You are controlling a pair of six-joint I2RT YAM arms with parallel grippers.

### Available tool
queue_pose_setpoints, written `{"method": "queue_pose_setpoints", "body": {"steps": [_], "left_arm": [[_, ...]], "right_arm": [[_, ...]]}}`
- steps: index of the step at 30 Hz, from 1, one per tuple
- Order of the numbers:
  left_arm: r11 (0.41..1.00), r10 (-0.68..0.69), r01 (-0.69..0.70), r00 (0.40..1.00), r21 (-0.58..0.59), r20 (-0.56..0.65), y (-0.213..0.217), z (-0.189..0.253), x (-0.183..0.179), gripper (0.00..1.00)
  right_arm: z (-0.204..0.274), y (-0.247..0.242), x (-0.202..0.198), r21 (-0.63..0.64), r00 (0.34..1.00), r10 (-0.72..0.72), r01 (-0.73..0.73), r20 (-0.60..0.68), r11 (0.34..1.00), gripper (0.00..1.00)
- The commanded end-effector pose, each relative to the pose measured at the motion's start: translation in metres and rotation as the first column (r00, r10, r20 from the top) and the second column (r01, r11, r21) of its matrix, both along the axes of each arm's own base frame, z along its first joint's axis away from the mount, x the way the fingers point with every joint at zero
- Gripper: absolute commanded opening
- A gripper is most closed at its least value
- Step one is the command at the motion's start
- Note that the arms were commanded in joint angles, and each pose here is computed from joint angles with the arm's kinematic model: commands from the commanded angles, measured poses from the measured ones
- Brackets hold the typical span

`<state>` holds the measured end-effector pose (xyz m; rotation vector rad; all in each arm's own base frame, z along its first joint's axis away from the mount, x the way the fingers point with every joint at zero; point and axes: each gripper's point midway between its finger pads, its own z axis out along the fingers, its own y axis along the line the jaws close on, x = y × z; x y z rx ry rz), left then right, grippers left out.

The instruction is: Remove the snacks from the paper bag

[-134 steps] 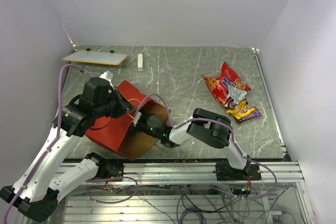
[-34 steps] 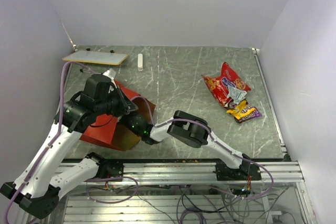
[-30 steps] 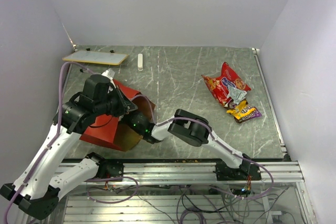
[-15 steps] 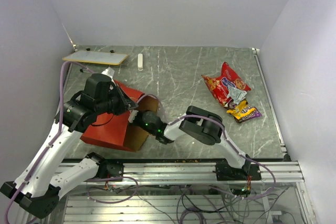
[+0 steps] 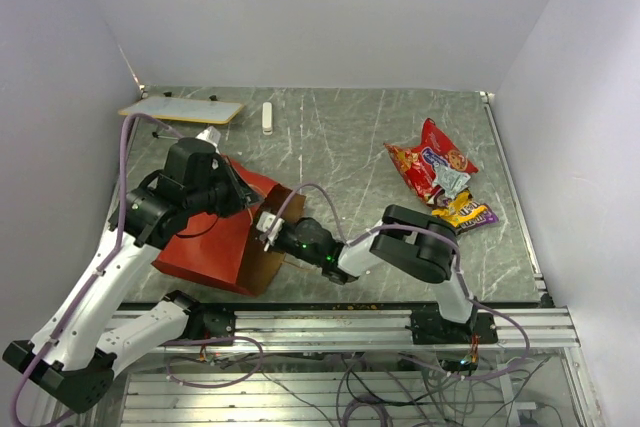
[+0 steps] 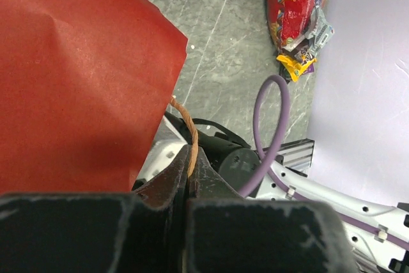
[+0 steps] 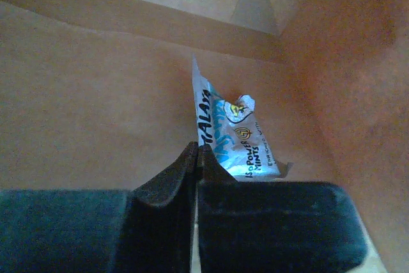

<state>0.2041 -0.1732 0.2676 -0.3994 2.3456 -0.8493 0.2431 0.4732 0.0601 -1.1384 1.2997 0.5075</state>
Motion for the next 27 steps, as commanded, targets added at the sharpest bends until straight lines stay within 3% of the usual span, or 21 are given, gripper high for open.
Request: {"method": "queue_pose_setpoints", "body": {"steps": [1, 15, 20, 27], "left_arm": [[1.0, 0.015, -0.015, 0.995, -0.002, 0.094, 0.004, 0.019, 0.006, 0.07], [1.0, -0.002, 0.001, 0.995, 0.004, 0.099, -0.002, 0.017, 0.015, 0.07], [0.999, 0.014, -0.017, 0.995, 0.03, 0.099, 0.0, 0.017, 0.022, 0.07], [0.997, 0.022, -0.032, 0.99, 0.067, 0.143, 0.001, 0.023, 0.035, 0.07]], "right_arm": [[0.023, -0.009, -0.013, 0.074, 0.998, 0.024, -0.02, -0.055, 0.997, 0.0], [0.057, -0.048, -0.039, 0.08, 0.989, 0.045, -0.033, -0.144, 0.996, 0.0], [0.07, -0.079, -0.041, -0.003, 0.983, -0.027, 0.026, -0.182, 1.0, 0.0], [0.104, -0.148, -0.032, -0.16, 0.97, -0.213, 0.192, -0.121, 0.968, 0.0]]}}
